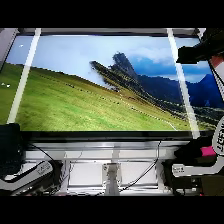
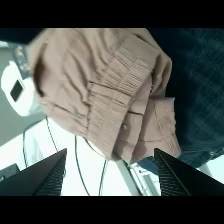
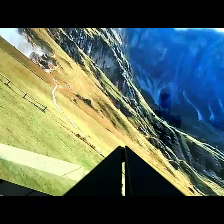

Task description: Fold the clothes and pants, and hang the long-sleeved shirts on hangers.

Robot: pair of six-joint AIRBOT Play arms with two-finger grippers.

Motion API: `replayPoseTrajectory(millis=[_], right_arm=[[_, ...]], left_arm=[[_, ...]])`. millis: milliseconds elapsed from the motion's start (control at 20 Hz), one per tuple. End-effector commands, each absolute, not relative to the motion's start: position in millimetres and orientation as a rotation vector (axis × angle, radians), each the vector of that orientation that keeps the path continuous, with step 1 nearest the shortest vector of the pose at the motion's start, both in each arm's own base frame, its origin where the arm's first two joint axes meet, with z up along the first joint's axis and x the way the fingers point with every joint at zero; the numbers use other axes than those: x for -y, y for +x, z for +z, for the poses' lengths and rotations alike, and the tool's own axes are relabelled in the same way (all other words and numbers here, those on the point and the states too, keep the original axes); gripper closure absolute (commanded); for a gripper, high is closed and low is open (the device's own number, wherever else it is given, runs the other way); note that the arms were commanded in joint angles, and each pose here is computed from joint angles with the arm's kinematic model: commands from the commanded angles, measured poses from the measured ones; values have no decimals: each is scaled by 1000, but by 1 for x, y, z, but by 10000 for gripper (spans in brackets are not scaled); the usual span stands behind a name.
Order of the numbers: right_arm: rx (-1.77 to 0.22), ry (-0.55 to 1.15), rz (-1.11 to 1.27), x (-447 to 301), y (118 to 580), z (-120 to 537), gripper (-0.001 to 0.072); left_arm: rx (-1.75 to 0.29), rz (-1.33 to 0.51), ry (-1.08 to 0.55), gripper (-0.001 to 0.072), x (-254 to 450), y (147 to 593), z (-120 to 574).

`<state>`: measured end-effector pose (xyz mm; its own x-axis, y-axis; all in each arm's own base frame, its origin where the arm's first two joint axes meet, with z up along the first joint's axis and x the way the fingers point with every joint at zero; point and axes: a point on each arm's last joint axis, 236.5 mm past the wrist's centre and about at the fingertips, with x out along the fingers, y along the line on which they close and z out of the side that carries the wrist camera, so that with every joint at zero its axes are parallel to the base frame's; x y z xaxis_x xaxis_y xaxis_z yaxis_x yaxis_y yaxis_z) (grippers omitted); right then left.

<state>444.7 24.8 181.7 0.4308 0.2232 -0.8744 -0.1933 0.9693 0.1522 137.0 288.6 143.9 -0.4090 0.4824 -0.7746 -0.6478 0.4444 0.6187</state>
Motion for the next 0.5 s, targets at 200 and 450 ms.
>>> replayPoseTrajectory(millis=[200,450], right_arm=[[-1095,30,261,-25,444,182,703],[-1095,30,261,-25,445,182,703]], left_arm=[[-1645,1292,-125,62,-312,100,82],[-1608,1301,-86,62,-328,97,61]])
